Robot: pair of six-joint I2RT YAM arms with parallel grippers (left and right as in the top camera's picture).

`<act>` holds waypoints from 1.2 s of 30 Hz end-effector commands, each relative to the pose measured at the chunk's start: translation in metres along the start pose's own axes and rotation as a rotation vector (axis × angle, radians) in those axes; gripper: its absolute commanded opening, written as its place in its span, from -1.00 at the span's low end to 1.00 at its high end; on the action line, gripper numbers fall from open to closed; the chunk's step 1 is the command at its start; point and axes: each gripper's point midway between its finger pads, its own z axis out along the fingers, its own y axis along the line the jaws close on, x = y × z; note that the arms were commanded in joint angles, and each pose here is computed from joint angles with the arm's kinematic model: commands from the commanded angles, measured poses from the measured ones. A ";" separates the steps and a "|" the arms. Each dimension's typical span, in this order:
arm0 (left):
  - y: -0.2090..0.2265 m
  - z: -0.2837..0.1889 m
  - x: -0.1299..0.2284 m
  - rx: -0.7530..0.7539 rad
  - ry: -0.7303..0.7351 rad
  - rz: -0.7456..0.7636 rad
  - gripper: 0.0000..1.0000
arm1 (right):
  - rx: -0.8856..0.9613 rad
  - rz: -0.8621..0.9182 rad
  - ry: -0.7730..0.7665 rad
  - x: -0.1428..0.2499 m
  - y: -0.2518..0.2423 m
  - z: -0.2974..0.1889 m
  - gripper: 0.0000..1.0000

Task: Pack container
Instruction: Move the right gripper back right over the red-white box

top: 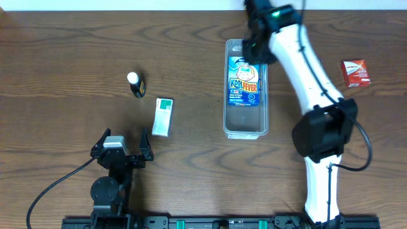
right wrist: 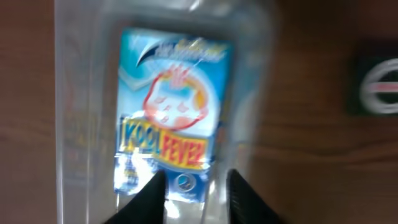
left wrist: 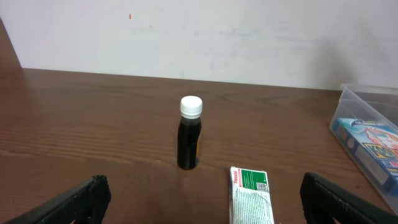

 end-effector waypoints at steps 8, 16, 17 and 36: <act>0.005 0.001 0.016 -0.021 0.048 0.008 0.96 | 0.082 -0.121 -0.059 -0.013 -0.137 -0.055 0.73; 0.005 0.001 0.016 -0.021 0.048 0.008 0.96 | 0.127 -0.037 -0.014 0.000 -0.215 -0.030 0.88; 0.005 0.001 0.016 -0.021 0.048 0.008 0.96 | 0.132 -0.041 -0.019 -0.001 -0.221 -0.029 0.88; 0.005 0.001 0.016 -0.021 0.048 0.008 0.96 | 0.103 -0.026 -0.087 0.020 -0.335 0.020 0.95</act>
